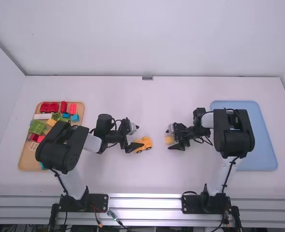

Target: Assemble lego blocks to make yellow taxi

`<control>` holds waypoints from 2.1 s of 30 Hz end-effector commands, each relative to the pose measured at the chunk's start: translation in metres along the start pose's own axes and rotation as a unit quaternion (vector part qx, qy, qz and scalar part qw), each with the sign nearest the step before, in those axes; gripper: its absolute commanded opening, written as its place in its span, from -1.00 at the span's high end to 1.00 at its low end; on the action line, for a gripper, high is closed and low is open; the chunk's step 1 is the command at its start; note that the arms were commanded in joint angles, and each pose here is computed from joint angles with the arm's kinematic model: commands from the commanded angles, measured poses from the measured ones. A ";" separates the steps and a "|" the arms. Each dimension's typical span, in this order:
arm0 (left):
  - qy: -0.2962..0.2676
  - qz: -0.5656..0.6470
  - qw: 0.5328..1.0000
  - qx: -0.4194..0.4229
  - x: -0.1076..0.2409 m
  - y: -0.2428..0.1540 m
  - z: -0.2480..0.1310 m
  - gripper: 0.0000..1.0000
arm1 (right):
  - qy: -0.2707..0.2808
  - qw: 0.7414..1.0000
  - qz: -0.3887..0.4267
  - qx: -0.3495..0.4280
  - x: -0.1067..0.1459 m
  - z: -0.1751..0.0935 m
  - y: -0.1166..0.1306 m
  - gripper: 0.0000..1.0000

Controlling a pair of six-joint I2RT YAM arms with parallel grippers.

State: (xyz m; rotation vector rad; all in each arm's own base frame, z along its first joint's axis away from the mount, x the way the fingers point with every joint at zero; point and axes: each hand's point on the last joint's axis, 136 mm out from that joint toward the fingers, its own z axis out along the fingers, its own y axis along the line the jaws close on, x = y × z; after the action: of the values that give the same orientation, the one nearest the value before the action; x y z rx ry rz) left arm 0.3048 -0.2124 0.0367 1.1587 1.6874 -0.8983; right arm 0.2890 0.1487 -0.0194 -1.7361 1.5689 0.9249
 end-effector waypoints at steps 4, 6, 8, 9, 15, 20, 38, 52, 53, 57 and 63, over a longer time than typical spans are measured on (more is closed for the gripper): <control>0.003 -0.018 1.000 0.016 0.004 -0.009 0.004 -0.98 | -0.012 1.000 0.005 -0.009 0.002 0.003 -0.006 -0.45; 0.006 -0.022 1.000 0.017 0.006 -0.011 0.004 -0.98 | -0.012 1.000 0.003 -0.011 0.004 0.004 -0.004 -0.23; 0.008 -0.024 1.000 0.018 0.009 -0.013 0.003 -0.97 | -0.008 1.000 0.001 -0.014 0.006 0.004 -0.002 -0.19; 0.009 -0.026 0.999 0.019 0.010 -0.014 0.003 -0.98 | -0.007 1.000 0.004 -0.013 0.007 0.004 -0.002 -0.19; 0.010 -0.027 0.999 0.019 0.015 -0.020 0.001 -0.98 | -0.006 1.000 0.012 -0.008 0.011 0.000 -0.003 -0.04; 0.022 -0.027 0.999 -0.005 0.025 -0.019 -0.002 -0.98 | 0.001 1.000 0.014 -0.011 0.013 0.000 -0.002 0.06; -0.004 0.004 1.000 -0.011 0.011 -0.014 -0.002 -0.98 | -0.001 1.000 0.002 0.005 0.022 0.004 0.003 -0.98; 0.006 -0.008 1.000 -0.009 0.016 -0.016 -0.001 -0.98 | 0.006 1.000 -0.014 -0.001 0.020 0.010 0.002 -0.82; 0.010 -0.001 1.000 -0.007 0.018 -0.018 -0.001 -0.98 | 0.006 1.000 -0.017 0.000 0.020 0.011 0.001 -0.56; 0.015 0.013 1.000 -0.005 0.021 -0.020 -0.001 -0.98 | 0.013 1.000 -0.021 0.004 0.023 0.010 -0.001 -0.05; 0.013 0.013 1.000 -0.004 0.020 -0.019 -0.001 -0.98 | 0.016 1.000 -0.018 0.003 0.024 0.010 0.000 -0.06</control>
State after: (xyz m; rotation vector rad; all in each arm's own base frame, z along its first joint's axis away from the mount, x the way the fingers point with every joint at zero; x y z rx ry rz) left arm 0.2864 -0.2069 0.0180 1.1587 1.7263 -0.8499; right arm 0.2960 0.1487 -0.0302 -1.7355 1.5157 0.8851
